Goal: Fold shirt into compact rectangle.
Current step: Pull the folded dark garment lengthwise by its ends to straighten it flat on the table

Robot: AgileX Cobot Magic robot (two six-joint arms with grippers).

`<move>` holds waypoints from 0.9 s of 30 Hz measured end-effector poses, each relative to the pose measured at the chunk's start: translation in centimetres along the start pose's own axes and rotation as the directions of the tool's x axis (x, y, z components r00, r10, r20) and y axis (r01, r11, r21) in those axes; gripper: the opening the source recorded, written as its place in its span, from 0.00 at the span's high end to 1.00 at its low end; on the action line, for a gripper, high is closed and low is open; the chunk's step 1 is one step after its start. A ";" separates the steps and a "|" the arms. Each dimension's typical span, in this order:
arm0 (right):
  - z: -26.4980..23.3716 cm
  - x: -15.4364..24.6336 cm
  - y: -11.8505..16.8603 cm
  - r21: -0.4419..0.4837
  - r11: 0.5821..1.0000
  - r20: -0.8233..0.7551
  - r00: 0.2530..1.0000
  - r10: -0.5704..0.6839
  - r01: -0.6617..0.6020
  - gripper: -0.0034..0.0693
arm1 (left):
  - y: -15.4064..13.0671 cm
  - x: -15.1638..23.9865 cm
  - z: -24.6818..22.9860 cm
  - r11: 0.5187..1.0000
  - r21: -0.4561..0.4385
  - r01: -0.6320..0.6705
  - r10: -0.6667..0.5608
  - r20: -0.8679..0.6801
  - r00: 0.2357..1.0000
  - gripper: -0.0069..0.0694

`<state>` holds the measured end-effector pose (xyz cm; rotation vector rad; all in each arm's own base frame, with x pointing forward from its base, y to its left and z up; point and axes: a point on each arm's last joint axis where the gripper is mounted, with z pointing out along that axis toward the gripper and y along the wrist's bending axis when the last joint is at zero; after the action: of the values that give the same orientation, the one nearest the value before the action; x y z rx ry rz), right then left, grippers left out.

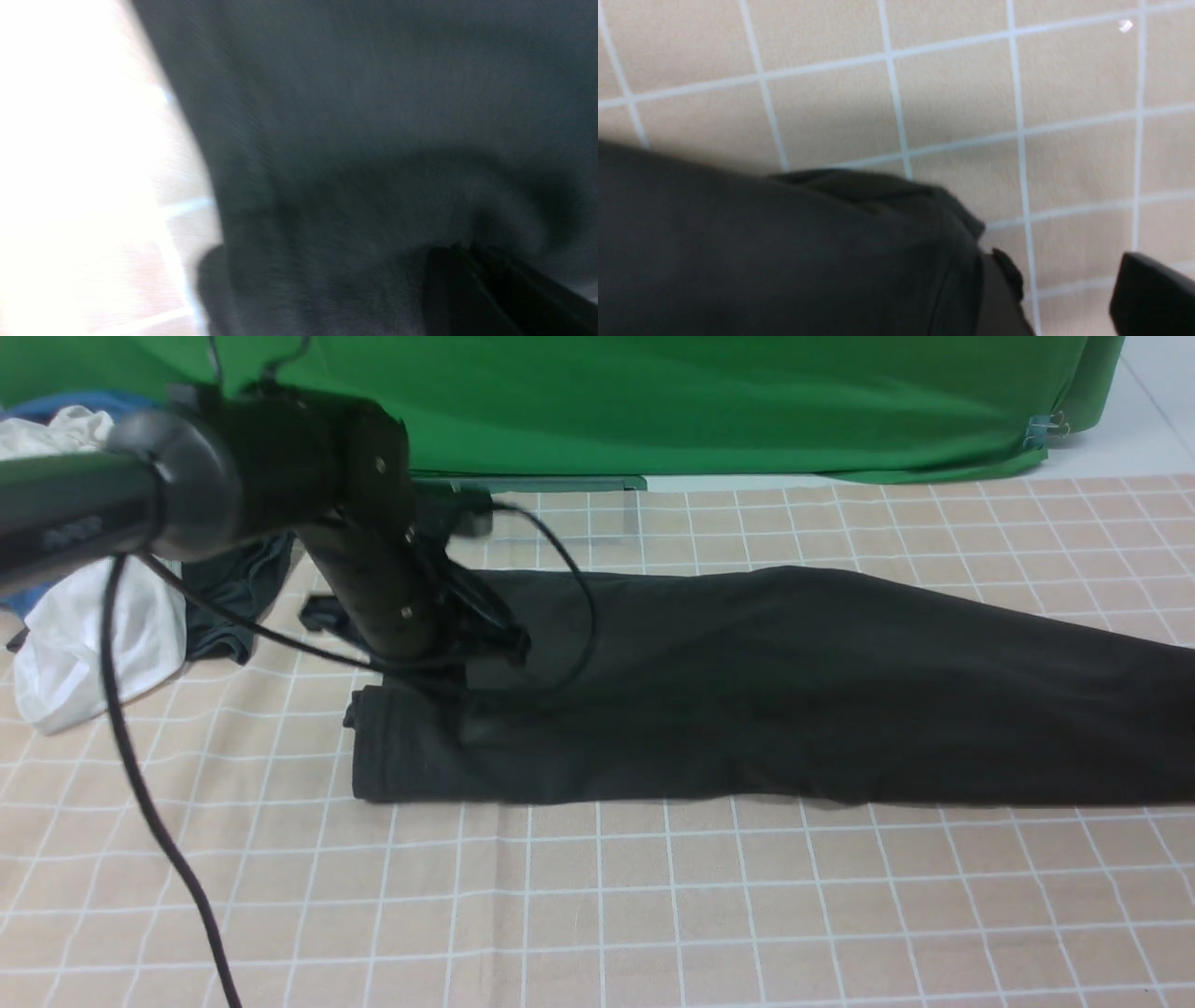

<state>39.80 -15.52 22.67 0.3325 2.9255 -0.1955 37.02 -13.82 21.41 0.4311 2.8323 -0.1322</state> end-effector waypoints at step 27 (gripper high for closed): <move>-1.2 0.5 2.6 -0.108 0.994 -0.084 0.996 0.010 -0.019 0.24 | 2.9 2.6 1.5 0.989 0.025 0.149 -0.144 -0.148 0.978 0.89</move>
<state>39.66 -12.74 23.47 0.3526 2.9998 -0.0198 35.87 -10.49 19.09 0.2478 3.0091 -0.1881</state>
